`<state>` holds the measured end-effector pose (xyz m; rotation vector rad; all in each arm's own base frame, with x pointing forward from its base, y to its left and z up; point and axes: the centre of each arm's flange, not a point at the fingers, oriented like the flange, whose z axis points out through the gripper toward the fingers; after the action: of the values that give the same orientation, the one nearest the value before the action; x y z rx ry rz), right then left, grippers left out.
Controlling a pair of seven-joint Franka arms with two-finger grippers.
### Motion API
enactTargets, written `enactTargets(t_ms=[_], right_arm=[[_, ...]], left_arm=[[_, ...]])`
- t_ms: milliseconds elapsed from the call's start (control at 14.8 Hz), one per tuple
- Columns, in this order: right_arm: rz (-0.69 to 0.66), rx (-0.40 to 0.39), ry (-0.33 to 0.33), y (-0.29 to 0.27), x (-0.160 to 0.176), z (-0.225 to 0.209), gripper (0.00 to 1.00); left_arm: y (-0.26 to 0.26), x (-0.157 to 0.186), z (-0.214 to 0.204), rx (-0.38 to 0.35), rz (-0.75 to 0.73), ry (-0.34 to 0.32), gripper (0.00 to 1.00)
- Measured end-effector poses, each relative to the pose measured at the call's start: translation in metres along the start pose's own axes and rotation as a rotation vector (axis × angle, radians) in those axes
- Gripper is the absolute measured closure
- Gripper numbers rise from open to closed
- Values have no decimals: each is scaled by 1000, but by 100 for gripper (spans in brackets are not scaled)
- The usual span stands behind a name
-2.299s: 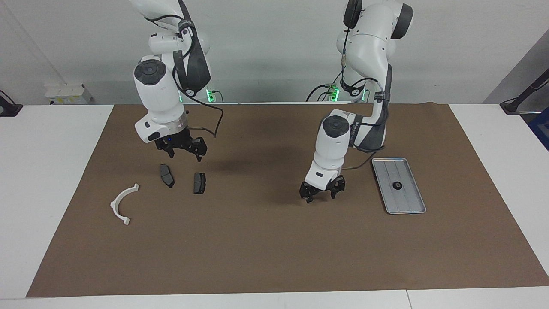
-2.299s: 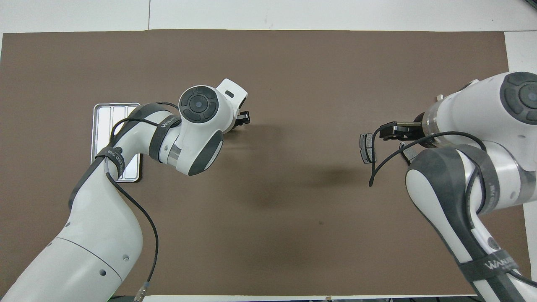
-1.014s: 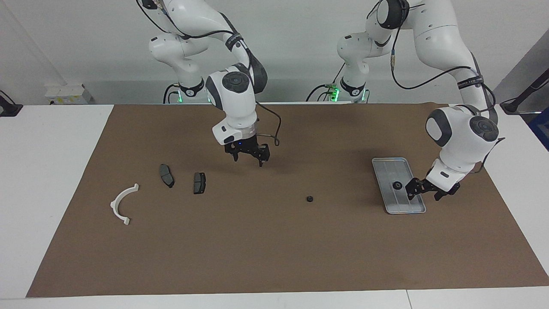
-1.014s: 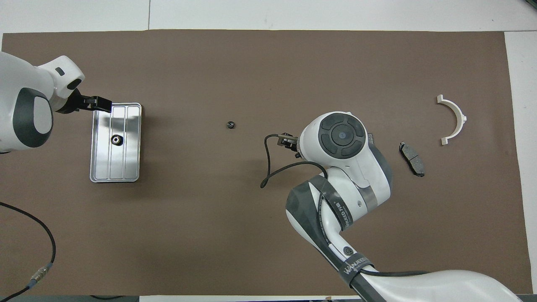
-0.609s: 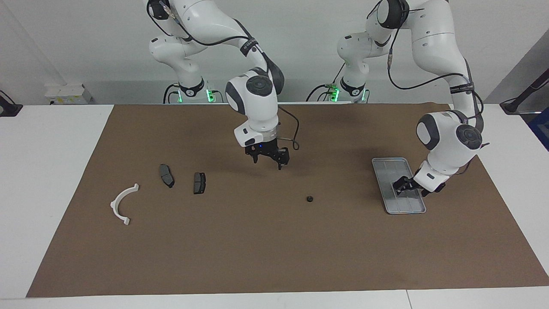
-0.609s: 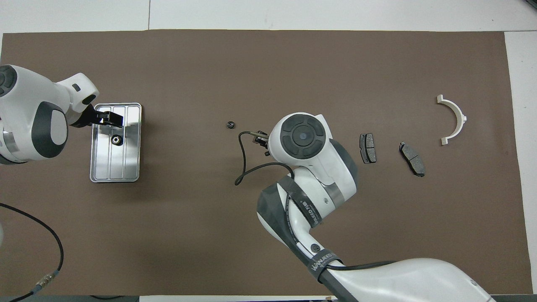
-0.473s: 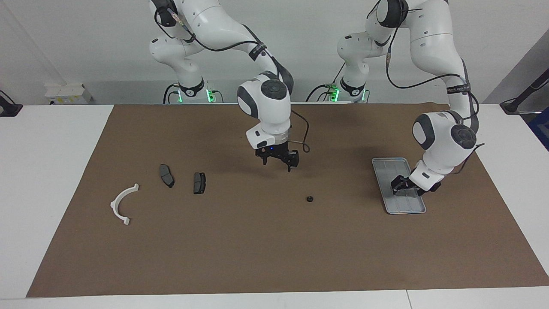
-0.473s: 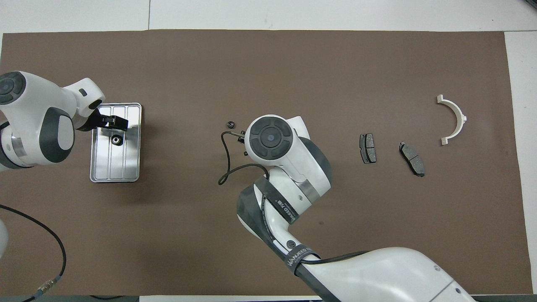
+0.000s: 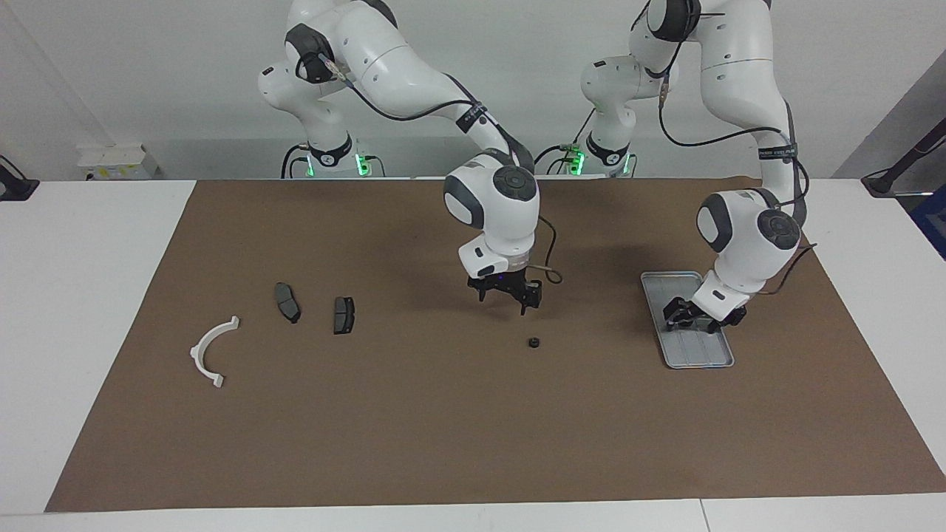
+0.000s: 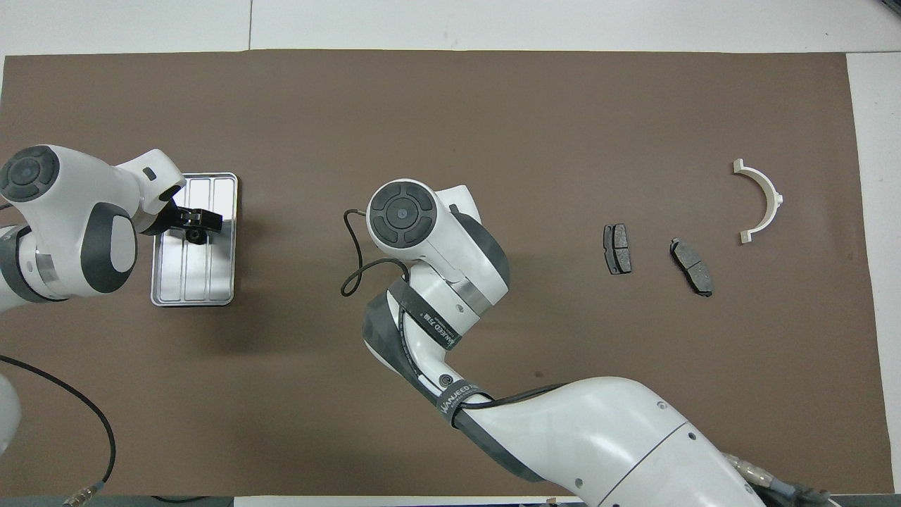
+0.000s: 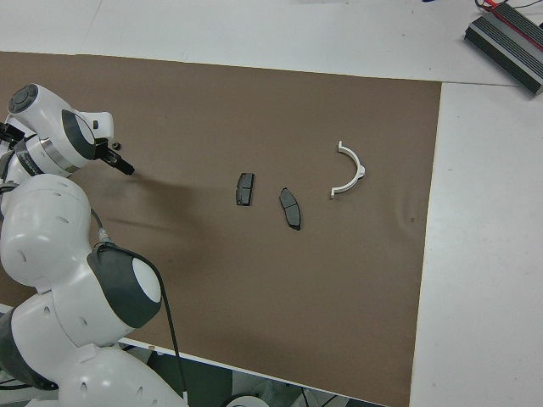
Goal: Place bearing gear from tray to pile
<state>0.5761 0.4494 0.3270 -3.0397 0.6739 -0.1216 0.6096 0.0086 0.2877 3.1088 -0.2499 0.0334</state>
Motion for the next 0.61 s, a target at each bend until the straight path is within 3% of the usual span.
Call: enactTargets(t_ms=[270,609], right_arm=[[-5,13,5,-21,3,-5,0],[-19,31,16,-47,1,20,0]], left_arm=[[0,-5,-17,1,-1,-14,0],[1,-8,-31,3,-1,-18,0]])
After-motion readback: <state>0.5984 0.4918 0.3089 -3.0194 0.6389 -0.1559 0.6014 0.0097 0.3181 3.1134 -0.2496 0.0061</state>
